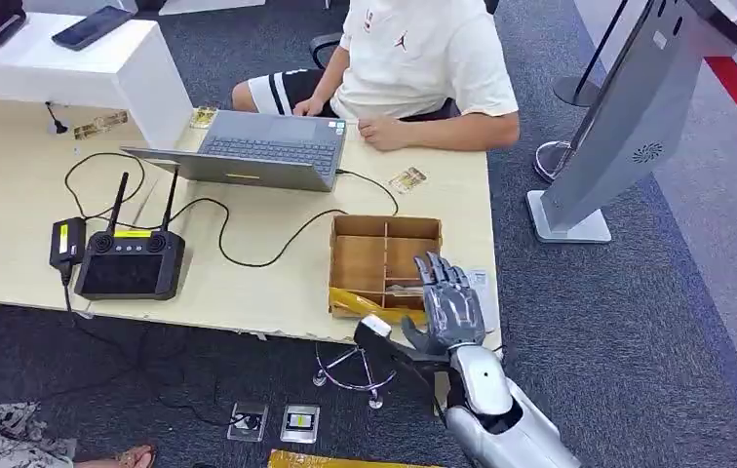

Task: Pass the card to the sensor for recognition and then transmit it.

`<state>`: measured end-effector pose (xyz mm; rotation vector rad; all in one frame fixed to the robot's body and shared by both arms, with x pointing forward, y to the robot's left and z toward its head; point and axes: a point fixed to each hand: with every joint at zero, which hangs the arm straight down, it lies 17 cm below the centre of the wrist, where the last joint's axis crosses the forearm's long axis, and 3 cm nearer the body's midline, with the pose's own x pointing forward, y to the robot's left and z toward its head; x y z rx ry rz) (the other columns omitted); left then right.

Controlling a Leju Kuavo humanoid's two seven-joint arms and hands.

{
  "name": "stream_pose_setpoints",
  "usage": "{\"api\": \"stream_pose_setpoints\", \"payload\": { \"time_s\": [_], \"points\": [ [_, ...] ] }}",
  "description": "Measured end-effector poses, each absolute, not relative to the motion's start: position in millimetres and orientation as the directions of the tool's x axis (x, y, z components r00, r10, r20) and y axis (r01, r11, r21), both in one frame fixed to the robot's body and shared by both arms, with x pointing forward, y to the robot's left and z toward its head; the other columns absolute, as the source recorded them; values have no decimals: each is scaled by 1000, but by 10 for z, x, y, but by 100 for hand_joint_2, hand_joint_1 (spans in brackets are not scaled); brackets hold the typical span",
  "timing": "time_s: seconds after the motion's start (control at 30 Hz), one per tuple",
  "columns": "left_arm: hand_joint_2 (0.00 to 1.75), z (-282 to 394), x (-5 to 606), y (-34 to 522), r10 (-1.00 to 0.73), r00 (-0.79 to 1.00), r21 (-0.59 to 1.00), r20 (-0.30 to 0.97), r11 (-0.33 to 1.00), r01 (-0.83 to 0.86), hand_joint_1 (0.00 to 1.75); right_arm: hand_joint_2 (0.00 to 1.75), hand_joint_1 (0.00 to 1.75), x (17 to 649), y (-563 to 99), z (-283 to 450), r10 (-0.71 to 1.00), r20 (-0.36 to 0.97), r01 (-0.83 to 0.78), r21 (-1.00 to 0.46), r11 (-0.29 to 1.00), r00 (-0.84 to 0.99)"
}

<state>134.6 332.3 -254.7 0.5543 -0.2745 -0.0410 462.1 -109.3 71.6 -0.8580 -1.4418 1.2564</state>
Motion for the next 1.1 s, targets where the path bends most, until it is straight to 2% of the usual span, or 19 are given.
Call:
{"api": "stream_pose_setpoints", "payload": {
  "time_s": [0.03,0.17,0.8,0.97,1.1],
  "points": [
    [175,-2547,1345,3323,-112,963,525,246,850,-36,0,175,0,4608,-1082,715,940,229,-99,-973,210,-252],
    [175,-2548,1343,3325,-111,963,525,245,850,-35,0,175,31,4550,-1036,762,935,240,-94,-970,222,-260],
    [175,-2552,1329,3323,-106,965,524,238,851,-35,0,175,31,4537,-1046,723,941,221,-112,-974,198,-258],
    [175,-2553,1327,3323,-106,966,524,237,851,-36,0,175,26,4535,-1043,714,941,218,-117,-974,193,-259],
    [175,-2553,1326,3324,-105,966,524,236,851,-36,0,175,33,4539,-1030,713,941,214,-123,-975,187,-262]
  ]
}}
